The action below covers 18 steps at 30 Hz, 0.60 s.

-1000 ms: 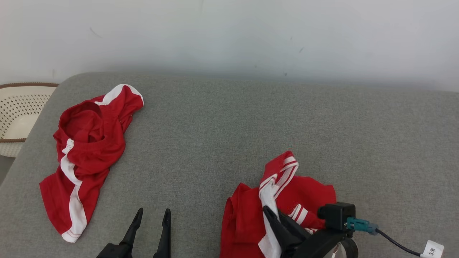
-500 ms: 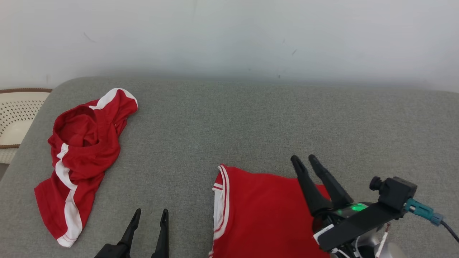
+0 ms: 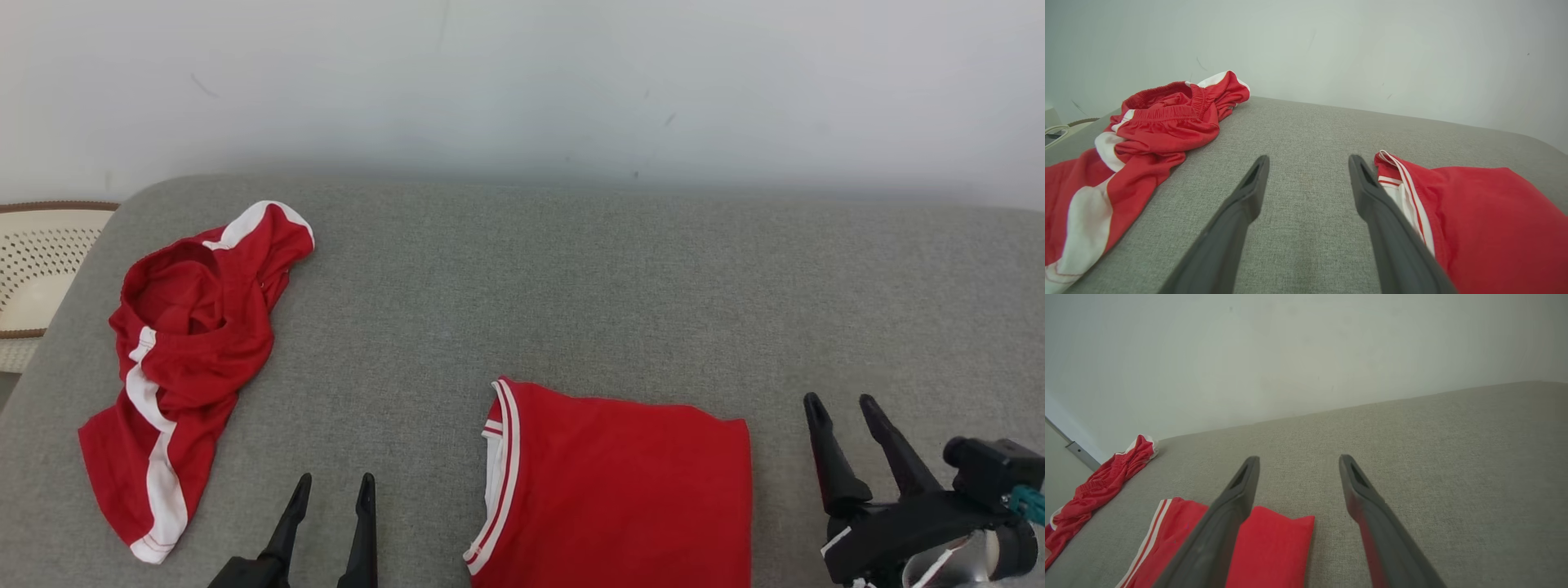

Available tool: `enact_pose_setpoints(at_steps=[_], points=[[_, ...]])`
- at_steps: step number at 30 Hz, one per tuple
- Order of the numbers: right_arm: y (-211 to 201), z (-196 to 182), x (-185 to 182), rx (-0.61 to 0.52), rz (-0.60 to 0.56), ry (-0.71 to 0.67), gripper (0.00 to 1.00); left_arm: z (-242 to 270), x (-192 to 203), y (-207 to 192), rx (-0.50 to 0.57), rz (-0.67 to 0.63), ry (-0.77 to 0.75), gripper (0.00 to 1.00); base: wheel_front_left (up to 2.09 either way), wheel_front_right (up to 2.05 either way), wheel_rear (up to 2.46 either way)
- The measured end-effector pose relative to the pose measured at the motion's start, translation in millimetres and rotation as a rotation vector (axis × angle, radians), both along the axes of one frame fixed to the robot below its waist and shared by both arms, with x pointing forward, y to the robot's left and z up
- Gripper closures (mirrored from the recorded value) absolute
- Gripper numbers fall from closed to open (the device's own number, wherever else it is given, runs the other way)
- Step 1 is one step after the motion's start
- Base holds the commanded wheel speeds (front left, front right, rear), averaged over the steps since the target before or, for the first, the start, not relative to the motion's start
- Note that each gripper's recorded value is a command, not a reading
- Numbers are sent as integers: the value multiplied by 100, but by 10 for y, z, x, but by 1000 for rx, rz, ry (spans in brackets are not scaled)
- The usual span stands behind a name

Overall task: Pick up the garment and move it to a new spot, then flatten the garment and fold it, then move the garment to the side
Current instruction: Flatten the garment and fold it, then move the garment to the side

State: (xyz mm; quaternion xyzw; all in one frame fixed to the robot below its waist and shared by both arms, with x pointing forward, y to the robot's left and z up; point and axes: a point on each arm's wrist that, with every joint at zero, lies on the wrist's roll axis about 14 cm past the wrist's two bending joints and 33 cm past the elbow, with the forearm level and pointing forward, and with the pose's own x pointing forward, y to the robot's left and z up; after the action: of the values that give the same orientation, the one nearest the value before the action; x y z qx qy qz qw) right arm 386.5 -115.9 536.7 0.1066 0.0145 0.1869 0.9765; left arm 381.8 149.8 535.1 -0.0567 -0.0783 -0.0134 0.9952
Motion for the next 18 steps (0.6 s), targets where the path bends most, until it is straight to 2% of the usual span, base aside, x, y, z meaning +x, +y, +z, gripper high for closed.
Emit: enact_pose_setpoints(at_steps=[6, 18], points=[[-89, -391, -36, -9, -57, 130, 0, 2, -10, 27, -2, 13, -2, 0, 0, 0, 0], [114, -893, -39, -13, -26, 299, 0, -1, -45, 108, -1, 37, 0, 0, 0, 0, 0]])
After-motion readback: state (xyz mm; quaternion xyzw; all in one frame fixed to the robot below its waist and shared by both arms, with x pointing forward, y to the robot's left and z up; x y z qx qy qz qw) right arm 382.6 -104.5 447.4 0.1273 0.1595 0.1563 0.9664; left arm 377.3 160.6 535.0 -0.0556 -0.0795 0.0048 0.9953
